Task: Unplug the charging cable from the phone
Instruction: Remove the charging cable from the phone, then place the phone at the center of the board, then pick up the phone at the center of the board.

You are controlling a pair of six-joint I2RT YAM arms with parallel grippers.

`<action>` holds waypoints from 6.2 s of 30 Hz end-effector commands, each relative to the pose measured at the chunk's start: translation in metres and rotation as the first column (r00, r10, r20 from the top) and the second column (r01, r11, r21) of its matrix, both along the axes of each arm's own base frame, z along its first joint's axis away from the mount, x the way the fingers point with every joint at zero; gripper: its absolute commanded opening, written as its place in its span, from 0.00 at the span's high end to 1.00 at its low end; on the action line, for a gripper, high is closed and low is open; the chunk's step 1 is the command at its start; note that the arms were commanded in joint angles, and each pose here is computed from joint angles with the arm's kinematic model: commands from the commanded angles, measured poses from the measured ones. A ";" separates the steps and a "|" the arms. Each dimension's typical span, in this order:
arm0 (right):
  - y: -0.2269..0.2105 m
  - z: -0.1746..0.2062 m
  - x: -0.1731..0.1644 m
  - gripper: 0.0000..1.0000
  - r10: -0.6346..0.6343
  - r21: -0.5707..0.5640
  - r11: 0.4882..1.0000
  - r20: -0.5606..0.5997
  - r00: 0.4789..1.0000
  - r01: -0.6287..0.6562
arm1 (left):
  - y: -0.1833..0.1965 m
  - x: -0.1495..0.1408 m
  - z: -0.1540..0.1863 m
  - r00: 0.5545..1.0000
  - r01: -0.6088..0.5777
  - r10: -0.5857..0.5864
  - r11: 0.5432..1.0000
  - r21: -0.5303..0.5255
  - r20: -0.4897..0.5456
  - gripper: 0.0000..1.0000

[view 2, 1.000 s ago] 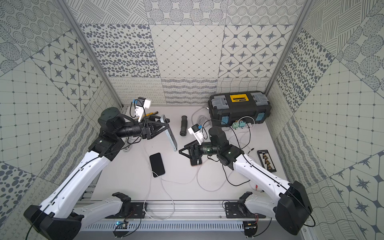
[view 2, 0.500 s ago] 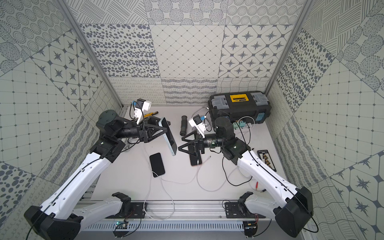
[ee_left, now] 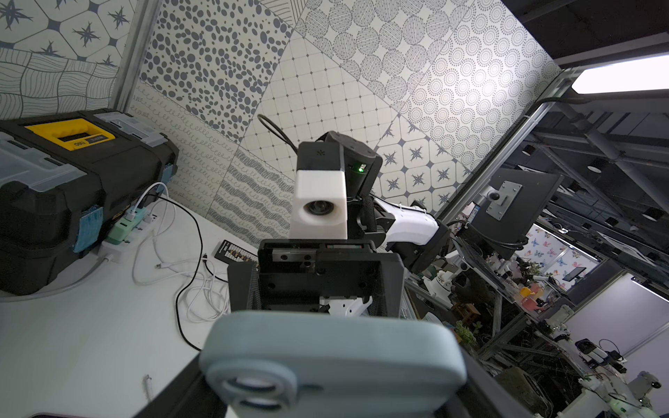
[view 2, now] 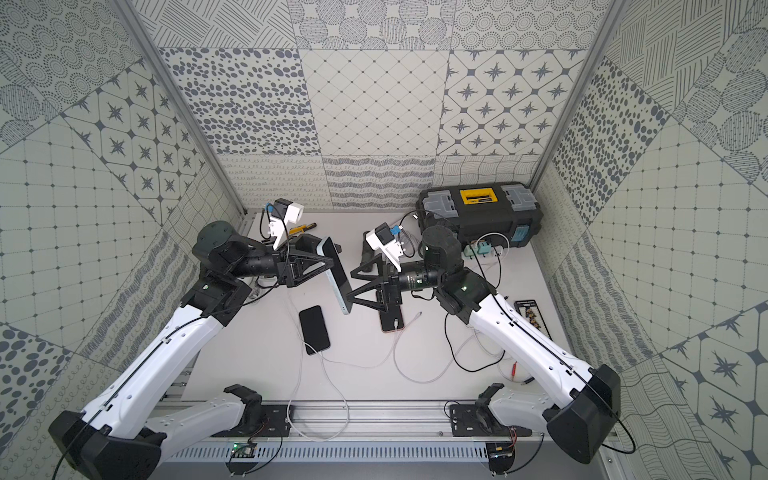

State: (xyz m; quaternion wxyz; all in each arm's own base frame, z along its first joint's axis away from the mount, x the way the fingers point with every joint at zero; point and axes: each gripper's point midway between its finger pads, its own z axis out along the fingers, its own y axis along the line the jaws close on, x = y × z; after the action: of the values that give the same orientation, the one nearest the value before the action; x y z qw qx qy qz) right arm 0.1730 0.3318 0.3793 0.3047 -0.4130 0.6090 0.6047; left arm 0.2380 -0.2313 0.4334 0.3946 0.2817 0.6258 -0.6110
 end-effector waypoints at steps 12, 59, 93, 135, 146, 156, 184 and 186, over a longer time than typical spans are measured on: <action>0.020 0.002 -0.003 0.03 0.030 -0.002 1.000 0.047 0.998 -0.030 | 0.002 -0.004 0.012 0.996 0.005 -0.003 1.000 -0.015 0.088 1.00; 0.023 -0.054 0.044 0.56 -0.284 -0.181 0.945 -0.041 0.958 0.273 | 0.068 0.040 -0.028 0.796 -0.604 0.564 0.768 0.214 0.220 0.02; 0.040 -0.280 0.081 0.50 -0.729 -0.831 0.252 0.175 0.662 0.497 | 0.107 0.044 -0.061 0.664 -0.744 0.701 0.584 0.324 0.262 0.02; 0.080 -0.267 0.082 0.03 -0.689 -0.809 0.206 0.279 0.669 0.550 | 0.165 0.022 -0.139 0.528 -0.659 0.831 0.271 0.701 0.176 0.02; 0.148 -0.281 0.075 0.03 -0.626 -0.793 0.279 0.277 0.729 0.541 | 0.196 0.010 -0.126 0.409 -0.717 0.873 0.127 0.686 0.266 0.02; 0.160 -0.303 0.080 0.03 -0.619 -0.800 0.258 0.293 0.728 0.541 | 0.202 0.015 -0.102 0.386 -0.776 0.853 0.094 0.624 0.351 0.02; 0.168 -0.355 0.084 0.07 -0.585 -0.835 0.202 0.317 0.746 0.513 | 0.202 0.011 -0.099 0.370 -0.814 0.857 0.113 0.570 0.358 0.02; 0.168 -0.357 0.083 0.07 -0.583 -0.836 0.201 0.317 0.748 0.510 | 0.201 0.012 -0.099 0.371 -0.813 0.857 0.114 0.571 0.357 0.02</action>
State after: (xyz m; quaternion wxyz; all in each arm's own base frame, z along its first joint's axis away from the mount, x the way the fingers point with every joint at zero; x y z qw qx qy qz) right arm 0.2558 0.5000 0.0343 0.2161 -0.2355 0.9452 0.0670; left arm 0.2424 -0.0307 0.3247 0.4938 -0.0199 0.8690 -0.0229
